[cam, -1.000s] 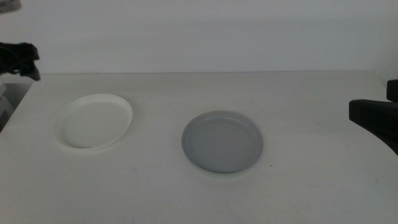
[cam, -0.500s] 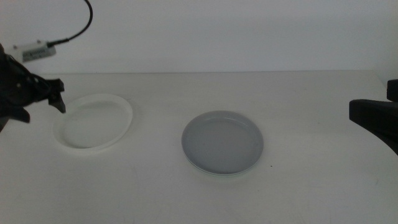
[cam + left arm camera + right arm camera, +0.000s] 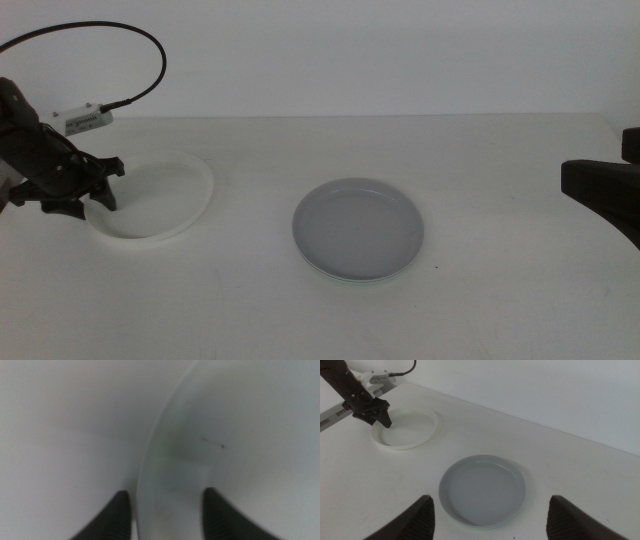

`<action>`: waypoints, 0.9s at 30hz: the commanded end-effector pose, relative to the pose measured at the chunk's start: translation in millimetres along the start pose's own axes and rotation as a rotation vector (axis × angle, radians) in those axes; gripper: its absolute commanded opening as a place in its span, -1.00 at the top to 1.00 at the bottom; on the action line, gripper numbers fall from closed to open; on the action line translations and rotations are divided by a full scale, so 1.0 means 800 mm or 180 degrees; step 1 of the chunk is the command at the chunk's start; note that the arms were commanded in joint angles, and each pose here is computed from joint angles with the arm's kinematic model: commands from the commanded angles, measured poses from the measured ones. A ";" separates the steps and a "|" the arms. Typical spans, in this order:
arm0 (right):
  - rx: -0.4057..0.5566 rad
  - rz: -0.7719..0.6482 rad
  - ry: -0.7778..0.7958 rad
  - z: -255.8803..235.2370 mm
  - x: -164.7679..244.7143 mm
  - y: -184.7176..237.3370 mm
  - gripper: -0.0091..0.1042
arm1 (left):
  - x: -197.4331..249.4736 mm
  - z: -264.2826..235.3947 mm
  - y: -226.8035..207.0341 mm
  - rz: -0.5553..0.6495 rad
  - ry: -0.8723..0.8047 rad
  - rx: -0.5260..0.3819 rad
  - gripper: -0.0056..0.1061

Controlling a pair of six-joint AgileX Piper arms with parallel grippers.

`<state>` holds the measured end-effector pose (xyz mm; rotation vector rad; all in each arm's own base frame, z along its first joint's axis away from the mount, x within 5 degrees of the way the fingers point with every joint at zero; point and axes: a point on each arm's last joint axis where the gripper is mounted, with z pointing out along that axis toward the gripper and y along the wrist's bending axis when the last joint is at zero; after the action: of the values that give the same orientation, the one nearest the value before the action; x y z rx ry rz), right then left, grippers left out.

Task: Stack the three bowls on top of each other.

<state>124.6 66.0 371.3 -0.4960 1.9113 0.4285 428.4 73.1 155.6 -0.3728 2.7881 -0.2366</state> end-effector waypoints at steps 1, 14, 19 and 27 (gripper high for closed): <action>0.0079 -0.0029 -0.0301 -0.007 -0.016 -0.002 -0.16 | -0.016 -0.029 -0.006 0.0005 -0.0307 0.0029 0.27; 0.0079 -0.0029 -0.0301 -0.007 -0.016 -0.002 -0.16 | -0.007 -0.123 -0.036 0.0064 -0.0465 0.0161 0.90; 0.0079 -0.0029 -0.0301 -0.007 -0.016 -0.002 -0.16 | 0.014 -0.171 -0.100 0.0548 -0.0560 0.0247 0.90; 0.0079 -0.0029 -0.0301 -0.007 -0.016 -0.002 -0.16 | 0.066 -0.177 -0.232 0.1203 -0.0592 0.0667 0.90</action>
<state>124.6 66.0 371.3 -0.4960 1.9113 0.4285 381.5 -85.8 283.1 0.1791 2.6703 -0.3234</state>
